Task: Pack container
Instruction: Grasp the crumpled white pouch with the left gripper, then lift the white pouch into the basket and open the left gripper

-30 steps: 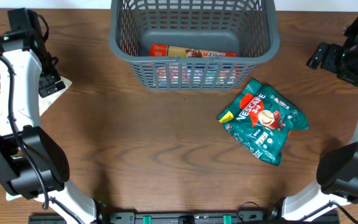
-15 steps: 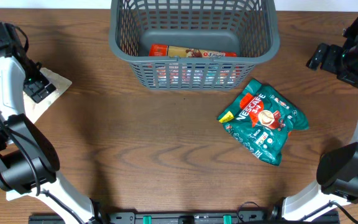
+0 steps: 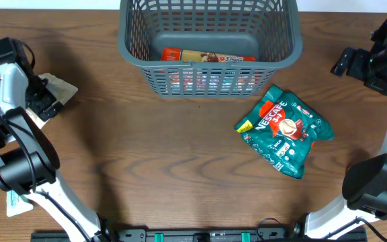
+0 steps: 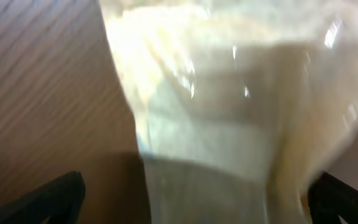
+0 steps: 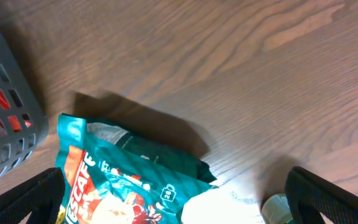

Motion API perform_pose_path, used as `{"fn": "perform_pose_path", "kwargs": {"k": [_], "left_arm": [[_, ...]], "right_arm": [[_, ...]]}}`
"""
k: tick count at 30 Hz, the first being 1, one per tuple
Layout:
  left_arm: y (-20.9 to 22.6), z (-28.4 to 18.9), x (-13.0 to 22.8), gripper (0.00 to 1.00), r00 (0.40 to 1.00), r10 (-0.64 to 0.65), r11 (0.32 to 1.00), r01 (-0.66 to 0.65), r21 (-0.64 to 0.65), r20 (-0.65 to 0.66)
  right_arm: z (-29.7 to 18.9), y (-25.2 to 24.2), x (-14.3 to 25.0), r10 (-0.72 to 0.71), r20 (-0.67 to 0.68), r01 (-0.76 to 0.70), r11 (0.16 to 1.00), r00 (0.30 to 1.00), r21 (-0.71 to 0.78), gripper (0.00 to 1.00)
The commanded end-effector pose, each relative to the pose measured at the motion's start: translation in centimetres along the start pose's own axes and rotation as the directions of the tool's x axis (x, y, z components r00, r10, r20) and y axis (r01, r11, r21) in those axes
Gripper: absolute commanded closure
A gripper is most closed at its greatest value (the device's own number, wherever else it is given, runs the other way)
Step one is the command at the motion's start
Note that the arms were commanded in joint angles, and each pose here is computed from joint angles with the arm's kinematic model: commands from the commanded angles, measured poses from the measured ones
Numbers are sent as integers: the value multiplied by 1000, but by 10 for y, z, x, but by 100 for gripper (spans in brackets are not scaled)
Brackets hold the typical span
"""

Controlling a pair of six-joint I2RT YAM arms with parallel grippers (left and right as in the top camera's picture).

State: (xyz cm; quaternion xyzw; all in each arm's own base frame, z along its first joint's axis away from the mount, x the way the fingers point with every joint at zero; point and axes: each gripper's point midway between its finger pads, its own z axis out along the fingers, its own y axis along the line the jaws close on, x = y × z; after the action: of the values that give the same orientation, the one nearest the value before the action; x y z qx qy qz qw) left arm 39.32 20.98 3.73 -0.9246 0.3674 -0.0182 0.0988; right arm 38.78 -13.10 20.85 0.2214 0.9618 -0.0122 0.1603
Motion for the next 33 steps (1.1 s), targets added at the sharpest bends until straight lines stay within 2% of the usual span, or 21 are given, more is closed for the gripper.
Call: {"fn": "perform_pose_path", "kwargs": {"k": [1,7,12,18,20,24,29,33], "left_arm": [[-3,18,-21,1,1000,15,1000,-15,-20,27],[-4,31,-35,0,999,3,999,-2,-41,40],[-2,38,-33,9,999,13,999,-10,-51,44],[-2,37,-30,37,999,19,999,-17,-47,41],[-2,37,-29,60,999,32,998,-31,-47,38],[-5,38,-19,89,995,102,994,-103,-37,-18],[-21,29,3,94,952,277,961,-273,50,-128],[-45,-6,22,94,853,507,856,-481,191,-121]], "right_arm": [[-1,1,2,11,-3,-11,1000,1000,-6,1],[-1,3,2,17,-5,-17,1000,1000,-8,1],[-1,4,2,15,-4,-15,1000,1000,-9,1],[-1,7,2,21,0,-21,1000,1000,-12,1],[-1,8,1,19,1,-19,1000,1000,-13,1],[-1,8,1,19,3,-19,1000,1000,-12,1],[-1,8,1,10,5,-10,1000,1000,-13,1],[-1,7,0,-8,8,8,1000,1000,-6,1]]}}
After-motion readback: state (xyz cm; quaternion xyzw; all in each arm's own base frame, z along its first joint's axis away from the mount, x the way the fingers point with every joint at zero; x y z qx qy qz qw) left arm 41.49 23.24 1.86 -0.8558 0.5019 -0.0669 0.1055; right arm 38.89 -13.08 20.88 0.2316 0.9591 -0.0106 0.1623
